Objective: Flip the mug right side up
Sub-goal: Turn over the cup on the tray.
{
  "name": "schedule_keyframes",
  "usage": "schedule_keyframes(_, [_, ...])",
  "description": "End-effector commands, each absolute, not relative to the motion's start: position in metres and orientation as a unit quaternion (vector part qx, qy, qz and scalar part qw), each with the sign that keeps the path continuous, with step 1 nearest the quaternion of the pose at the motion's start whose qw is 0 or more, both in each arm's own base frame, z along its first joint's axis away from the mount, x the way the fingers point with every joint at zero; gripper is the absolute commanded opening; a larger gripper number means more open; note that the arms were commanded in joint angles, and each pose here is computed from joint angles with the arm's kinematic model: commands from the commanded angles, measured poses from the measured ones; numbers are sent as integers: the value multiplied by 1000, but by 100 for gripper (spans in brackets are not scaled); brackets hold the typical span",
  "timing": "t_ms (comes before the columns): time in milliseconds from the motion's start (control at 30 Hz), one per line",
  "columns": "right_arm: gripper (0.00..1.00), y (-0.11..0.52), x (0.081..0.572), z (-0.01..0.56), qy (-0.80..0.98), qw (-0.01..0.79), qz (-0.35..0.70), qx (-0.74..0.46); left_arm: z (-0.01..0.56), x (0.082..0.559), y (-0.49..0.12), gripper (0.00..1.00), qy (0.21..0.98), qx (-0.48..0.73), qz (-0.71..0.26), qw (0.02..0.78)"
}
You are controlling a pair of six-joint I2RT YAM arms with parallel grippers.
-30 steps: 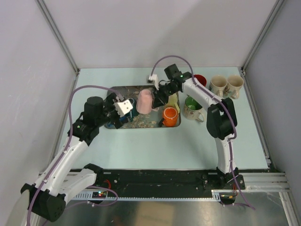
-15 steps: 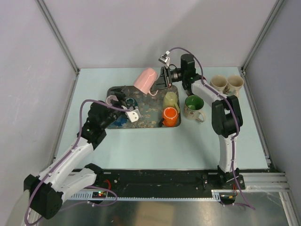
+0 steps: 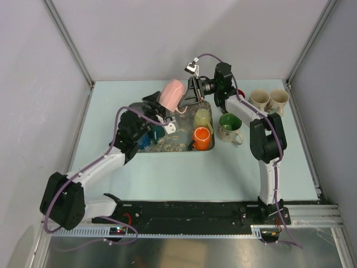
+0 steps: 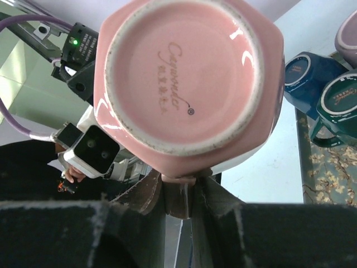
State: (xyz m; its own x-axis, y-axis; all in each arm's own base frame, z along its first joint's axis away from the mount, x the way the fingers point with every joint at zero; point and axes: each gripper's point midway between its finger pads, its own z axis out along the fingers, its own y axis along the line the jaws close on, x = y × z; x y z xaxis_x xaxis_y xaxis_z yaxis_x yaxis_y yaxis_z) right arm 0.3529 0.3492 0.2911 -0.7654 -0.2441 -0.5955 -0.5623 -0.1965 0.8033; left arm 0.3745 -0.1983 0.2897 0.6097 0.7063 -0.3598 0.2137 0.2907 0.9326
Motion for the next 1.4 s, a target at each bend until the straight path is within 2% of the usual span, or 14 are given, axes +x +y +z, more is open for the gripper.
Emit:
schedule_keyframes(0, [0, 333, 333, 314, 585, 109, 694, -405, 367, 381, -204, 54, 335, 514, 221, 758])
schedule_keyframes(200, [0, 332, 341, 311, 593, 120, 696, -387, 377, 379, -203, 12, 342, 494, 203, 773])
schedule_keyframes(267, [7, 332, 347, 310, 598, 128, 696, -376, 378, 377, -201, 3, 349, 487, 198, 776])
schedule_keyframes(367, [24, 329, 364, 306, 614, 159, 691, -346, 376, 374, -195, 1, 371, 473, 186, 777])
schedule_keyframes(400, [33, 329, 375, 308, 624, 185, 683, -331, 374, 375, -191, 0, 384, 467, 184, 775])
schedule_keyframes(533, [55, 319, 409, 305, 678, 293, 596, -315, 357, 374, -180, 0, 469, 463, 149, 737])
schedule_keyframes(667, [69, 302, 419, 298, 694, 395, 469, -378, 343, 370, -171, 0, 566, 445, 101, 686])
schedule_keyframes(767, [92, 289, 412, 294, 670, 469, 382, -430, 329, 368, -163, 0, 641, 417, 72, 641])
schedule_keyframes(800, [96, 290, 406, 293, 646, 496, 345, -467, 327, 369, -161, 0, 662, 399, 64, 631])
schedule_keyframes(867, [98, 290, 388, 281, 604, 523, 272, -536, 326, 372, -155, 0, 695, 363, 60, 618])
schedule_keyframes(967, [99, 295, 359, 259, 566, 515, 199, -612, 326, 376, -154, 0, 728, 324, 46, 603])
schedule_keyframes(1067, [92, 306, 345, 249, 552, 502, 170, -644, 325, 379, -158, 0, 751, 299, 26, 588])
schedule_keyframes(1367, [83, 334, 380, 266, 542, 564, 56, -621, 313, 379, -164, 0, 779, 290, 5, 556])
